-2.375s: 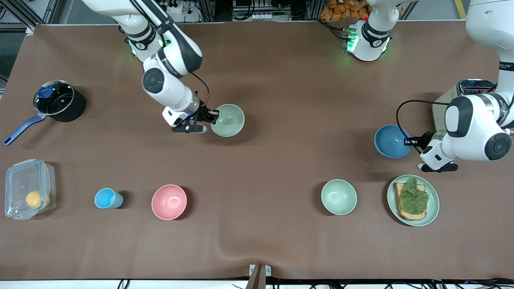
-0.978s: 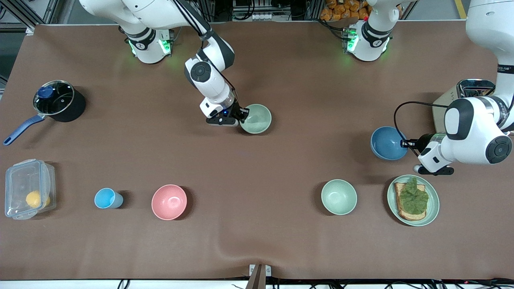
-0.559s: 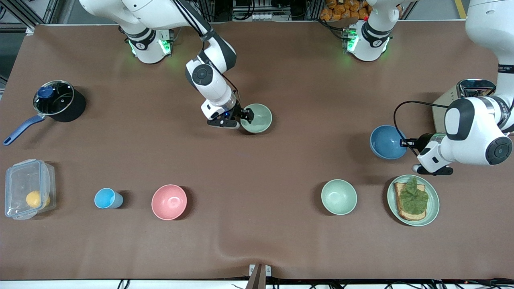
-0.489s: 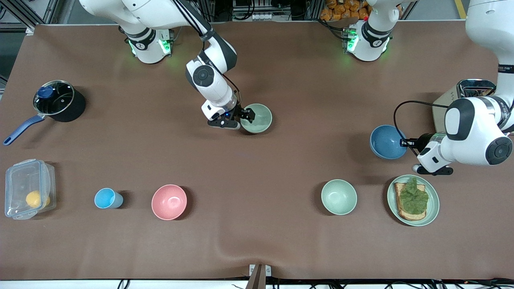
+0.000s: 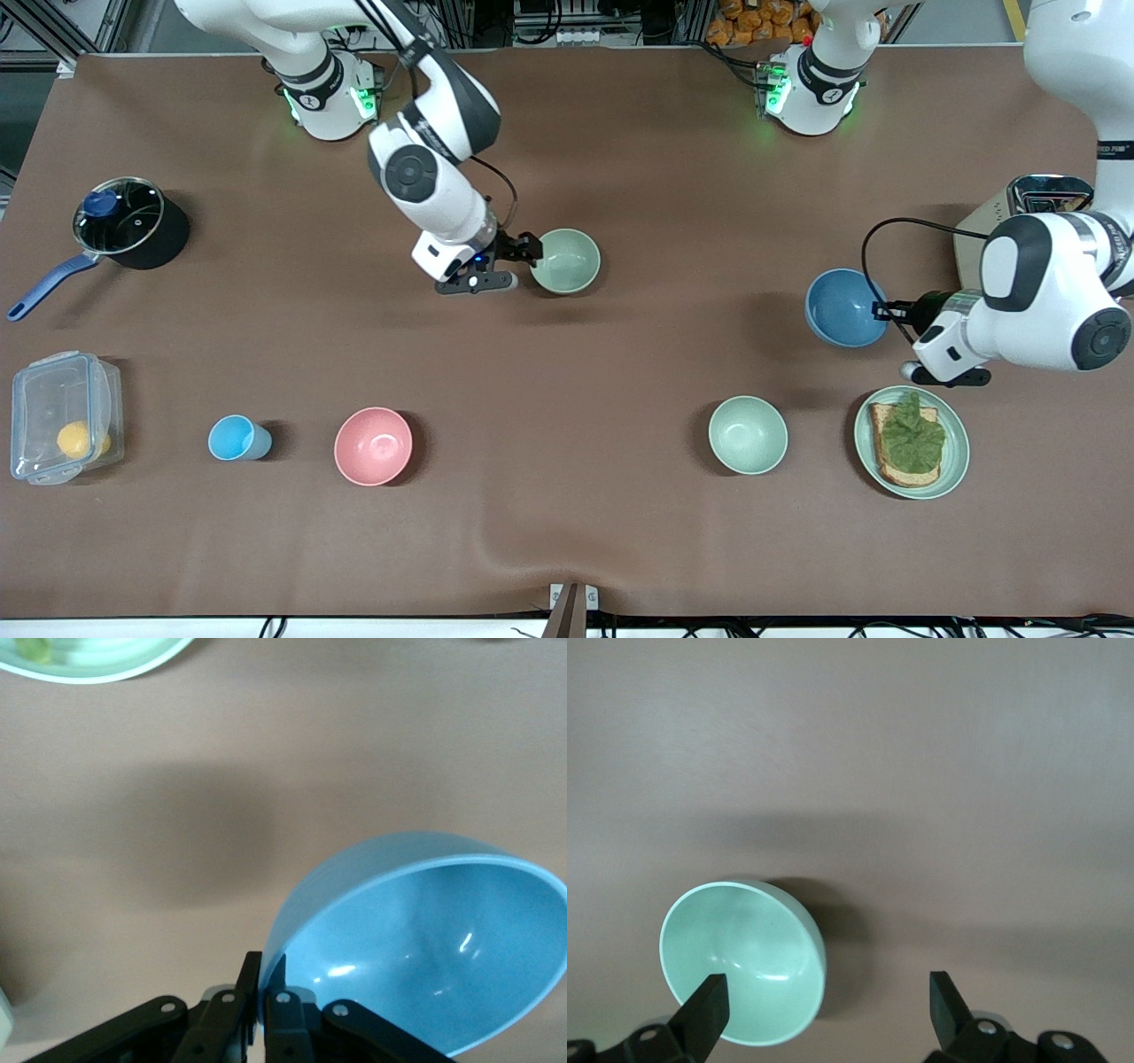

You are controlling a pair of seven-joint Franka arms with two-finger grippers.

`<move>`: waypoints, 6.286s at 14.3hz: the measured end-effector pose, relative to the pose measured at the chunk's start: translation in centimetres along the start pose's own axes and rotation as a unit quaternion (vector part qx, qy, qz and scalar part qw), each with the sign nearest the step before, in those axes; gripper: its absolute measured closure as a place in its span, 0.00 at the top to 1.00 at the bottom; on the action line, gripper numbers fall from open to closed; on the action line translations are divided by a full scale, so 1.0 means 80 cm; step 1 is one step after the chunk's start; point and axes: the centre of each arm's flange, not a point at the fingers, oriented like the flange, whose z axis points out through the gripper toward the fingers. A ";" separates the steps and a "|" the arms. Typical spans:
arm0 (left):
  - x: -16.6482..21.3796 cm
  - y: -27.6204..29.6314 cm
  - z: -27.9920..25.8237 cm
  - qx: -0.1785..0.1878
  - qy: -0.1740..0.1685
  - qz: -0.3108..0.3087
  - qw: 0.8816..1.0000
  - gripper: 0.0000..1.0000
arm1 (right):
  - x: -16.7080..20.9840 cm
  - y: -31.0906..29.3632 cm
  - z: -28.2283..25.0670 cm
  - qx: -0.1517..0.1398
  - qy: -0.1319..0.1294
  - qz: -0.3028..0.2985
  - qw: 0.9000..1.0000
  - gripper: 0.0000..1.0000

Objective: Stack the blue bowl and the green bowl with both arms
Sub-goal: 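Release the green bowl and draw the right gripper back, then lift the blue bowl with the left gripper toward the green bowl, then lower the blue bowl into the green bowl with the left gripper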

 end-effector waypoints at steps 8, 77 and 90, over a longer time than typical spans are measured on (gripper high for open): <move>-0.004 0.079 0.013 0.017 -0.018 0.006 1.000 0.05 | 0.038 0.065 -0.025 -0.022 0.081 -0.243 0.966 1.00; -0.084 0.423 0.153 -0.008 -0.031 -0.113 0.993 0.05 | 0.012 0.075 0.172 0.159 -0.161 0.612 0.758 1.00; -0.102 0.469 0.170 -0.049 0.005 -0.090 0.995 0.05 | 0.012 0.076 0.172 0.159 -0.160 0.612 0.758 1.00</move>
